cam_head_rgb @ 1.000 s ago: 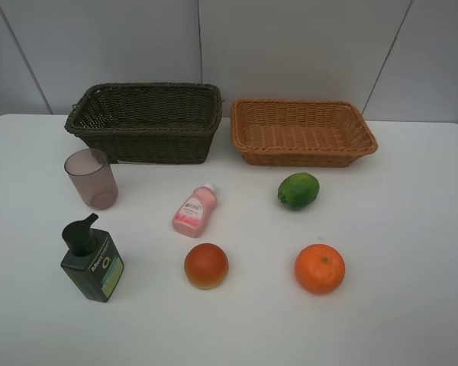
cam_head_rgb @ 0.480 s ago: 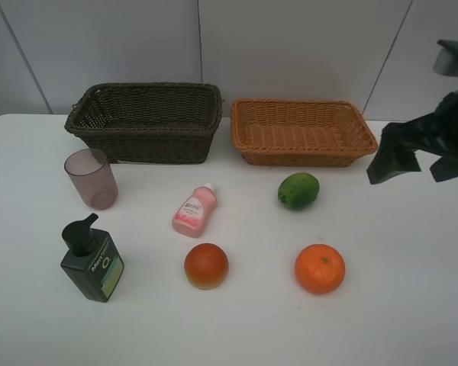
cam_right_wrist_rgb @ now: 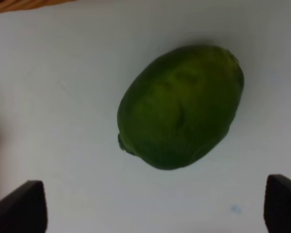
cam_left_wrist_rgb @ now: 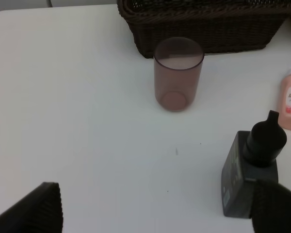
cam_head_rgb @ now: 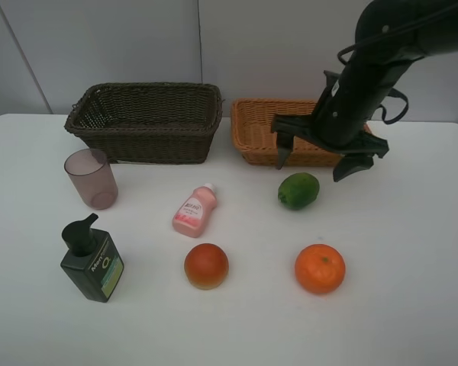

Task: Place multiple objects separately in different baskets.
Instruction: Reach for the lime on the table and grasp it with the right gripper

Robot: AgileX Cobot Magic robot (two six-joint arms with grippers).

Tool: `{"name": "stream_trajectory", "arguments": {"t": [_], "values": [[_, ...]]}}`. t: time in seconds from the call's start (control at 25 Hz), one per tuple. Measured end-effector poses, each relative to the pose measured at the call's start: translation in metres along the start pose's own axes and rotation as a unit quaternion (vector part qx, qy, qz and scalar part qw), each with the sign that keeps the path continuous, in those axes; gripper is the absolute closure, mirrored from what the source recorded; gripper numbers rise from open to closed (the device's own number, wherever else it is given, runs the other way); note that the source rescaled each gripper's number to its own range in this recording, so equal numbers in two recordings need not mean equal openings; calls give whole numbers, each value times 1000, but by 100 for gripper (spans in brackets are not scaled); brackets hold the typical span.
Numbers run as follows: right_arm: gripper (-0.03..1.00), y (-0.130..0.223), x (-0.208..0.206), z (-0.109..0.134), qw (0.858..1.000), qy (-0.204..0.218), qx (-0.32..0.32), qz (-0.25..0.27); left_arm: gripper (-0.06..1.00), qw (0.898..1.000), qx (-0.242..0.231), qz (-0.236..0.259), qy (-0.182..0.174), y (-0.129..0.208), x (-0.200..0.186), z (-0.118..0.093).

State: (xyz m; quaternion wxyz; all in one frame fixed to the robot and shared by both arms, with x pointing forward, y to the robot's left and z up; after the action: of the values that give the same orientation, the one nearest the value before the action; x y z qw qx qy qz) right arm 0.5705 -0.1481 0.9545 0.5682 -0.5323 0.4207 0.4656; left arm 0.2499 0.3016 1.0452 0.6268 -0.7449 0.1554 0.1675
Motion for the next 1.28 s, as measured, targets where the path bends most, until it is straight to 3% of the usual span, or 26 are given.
{"name": "stream_trajectory", "arguments": {"t": [0.36,0.68,1.28], "values": [[5,-6,38,2,996,68,64,-2,-6,1000,0,0,0,0,0,0],[5,-14,38,8,990,51,119,-48,-6,1000,0,0,0,0,0,0],[5,-9,83,7,989,67,127,-17,-6,1000,0,0,0,0,0,0]]}}
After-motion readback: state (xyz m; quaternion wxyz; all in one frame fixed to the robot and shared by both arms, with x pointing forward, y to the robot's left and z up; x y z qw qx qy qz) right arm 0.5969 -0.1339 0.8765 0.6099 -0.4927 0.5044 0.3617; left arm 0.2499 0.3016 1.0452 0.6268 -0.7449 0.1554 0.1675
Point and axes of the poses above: a point on each arm's last joint axis where the gripper is mounted, x pointing out along that axis toward the gripper, z along the wrist's bending axis when the last joint is at zero, y = z × x, the point moved 2 cm from there along x, pointing out along that axis toward the gripper, and after that the axes turned 10 degrees about -x, right-handed, at the moved point
